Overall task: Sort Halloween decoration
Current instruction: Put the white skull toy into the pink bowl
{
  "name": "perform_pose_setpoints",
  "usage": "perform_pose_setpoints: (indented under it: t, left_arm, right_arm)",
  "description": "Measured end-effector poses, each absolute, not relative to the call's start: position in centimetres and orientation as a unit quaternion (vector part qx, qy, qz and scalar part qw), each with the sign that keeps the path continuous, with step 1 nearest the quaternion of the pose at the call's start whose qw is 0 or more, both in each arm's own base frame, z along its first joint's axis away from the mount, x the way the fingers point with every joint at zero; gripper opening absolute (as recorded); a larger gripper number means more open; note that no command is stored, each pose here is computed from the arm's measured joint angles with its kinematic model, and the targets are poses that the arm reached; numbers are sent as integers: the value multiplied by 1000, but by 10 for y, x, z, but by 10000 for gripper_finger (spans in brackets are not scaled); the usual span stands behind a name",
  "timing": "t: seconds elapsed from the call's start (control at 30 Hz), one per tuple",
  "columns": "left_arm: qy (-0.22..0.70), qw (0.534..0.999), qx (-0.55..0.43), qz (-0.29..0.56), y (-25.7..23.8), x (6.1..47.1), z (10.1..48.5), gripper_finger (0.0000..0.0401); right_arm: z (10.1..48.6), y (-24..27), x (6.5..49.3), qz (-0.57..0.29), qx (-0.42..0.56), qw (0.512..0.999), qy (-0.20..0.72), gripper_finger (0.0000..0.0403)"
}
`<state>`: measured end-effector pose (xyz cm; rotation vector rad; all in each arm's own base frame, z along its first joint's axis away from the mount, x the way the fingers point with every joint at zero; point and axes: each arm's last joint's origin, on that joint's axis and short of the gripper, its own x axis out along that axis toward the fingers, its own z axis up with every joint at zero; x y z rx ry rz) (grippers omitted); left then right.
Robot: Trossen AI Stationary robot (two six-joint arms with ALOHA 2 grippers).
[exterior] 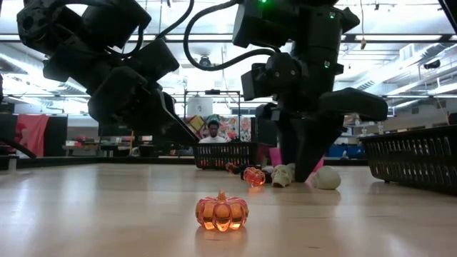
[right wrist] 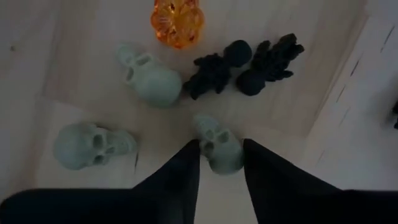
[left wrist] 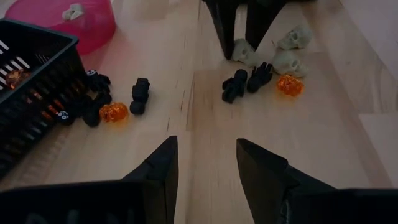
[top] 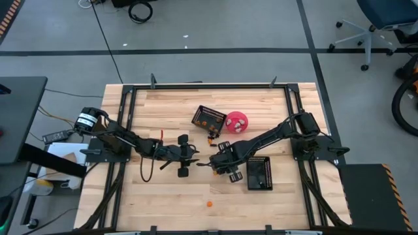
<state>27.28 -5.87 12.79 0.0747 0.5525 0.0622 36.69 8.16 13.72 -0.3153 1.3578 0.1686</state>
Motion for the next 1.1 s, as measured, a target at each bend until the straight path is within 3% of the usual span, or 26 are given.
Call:
perform_pose_setpoints:
  t: [0.47,0.67,0.83,0.97,1.1]
  left_arm:
    - [276,960,29,33,-59,272,127,137]
    - [276,960,29,33,-59,272,127,137]
    - [276,960,29,33,-59,272,127,137]
    - [276,960,25,35,-59,272,127,137]
    - [276,960,24,34,-59,272,127,137]
  right_arm:
    - [164,61,365,28,-115,788,604,99]
    - [197,38,348,-73,-142,780,605,99]
    - [225,11,329,-179,-106,770,603,99]
    - [225,-17,318,-241,-52,761,601,99]
    - [212,-41,314,-250,-13,754,608,99]
